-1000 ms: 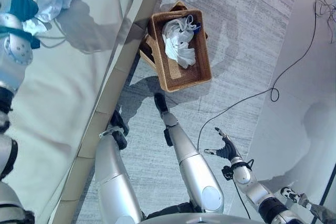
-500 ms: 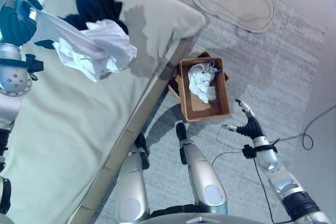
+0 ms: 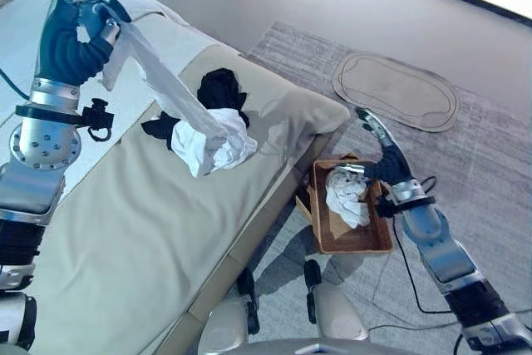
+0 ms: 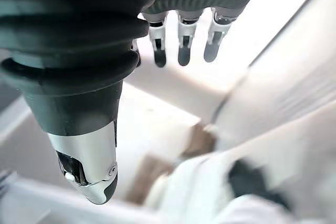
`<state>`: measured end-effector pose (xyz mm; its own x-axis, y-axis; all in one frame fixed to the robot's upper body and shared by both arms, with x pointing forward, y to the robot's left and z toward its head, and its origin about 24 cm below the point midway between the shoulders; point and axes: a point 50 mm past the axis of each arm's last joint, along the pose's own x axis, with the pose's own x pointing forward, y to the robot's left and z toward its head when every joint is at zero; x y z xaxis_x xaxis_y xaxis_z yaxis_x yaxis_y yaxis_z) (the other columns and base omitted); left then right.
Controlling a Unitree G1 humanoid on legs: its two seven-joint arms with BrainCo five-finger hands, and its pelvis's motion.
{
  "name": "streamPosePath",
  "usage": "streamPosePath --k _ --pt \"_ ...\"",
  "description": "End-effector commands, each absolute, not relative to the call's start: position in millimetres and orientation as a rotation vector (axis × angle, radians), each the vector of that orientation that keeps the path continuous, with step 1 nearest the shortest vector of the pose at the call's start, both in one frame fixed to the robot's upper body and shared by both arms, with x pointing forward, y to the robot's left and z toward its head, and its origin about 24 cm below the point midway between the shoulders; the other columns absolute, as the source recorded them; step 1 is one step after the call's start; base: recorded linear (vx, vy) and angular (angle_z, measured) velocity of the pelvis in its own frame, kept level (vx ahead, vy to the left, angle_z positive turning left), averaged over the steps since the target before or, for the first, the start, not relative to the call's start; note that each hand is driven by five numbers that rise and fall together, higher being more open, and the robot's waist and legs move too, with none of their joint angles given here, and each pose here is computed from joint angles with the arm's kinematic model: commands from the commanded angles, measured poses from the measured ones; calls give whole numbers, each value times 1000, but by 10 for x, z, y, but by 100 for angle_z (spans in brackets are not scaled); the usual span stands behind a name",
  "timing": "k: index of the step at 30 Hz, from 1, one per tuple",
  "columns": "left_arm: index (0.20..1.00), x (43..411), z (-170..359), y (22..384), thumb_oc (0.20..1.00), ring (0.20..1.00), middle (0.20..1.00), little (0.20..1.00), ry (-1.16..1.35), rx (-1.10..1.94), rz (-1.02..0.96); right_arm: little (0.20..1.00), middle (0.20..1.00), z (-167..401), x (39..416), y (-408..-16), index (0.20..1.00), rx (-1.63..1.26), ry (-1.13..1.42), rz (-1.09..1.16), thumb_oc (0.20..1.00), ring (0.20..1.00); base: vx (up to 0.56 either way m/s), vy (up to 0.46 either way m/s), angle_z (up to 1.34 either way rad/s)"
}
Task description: Pick up clothes into the bucket
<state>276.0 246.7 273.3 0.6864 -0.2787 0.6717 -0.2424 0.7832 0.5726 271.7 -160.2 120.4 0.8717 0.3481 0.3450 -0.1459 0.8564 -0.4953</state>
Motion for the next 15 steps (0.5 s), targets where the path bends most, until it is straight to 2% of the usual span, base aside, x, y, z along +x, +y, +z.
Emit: streamPosePath --k 1,8,15 --pt "200 2662 2978 2158 200 200 200 200 -966 577 -222 1000 1000 1456 2712 -1266 1000 -325 -549 437 1000 1000 96 -10 16" --pt "200 2622 3001 1645 200 200 200 200 -973 413 -547 1000 1000 1436 2758 -927 1000 -296 -516 594 1000 1000 82 -9 19" --pt "200 2636 2971 1279 200 200 200 200 -919 231 -750 1000 1000 1365 2733 -620 1000 -266 -479 722 1000 1000 39 5 11"
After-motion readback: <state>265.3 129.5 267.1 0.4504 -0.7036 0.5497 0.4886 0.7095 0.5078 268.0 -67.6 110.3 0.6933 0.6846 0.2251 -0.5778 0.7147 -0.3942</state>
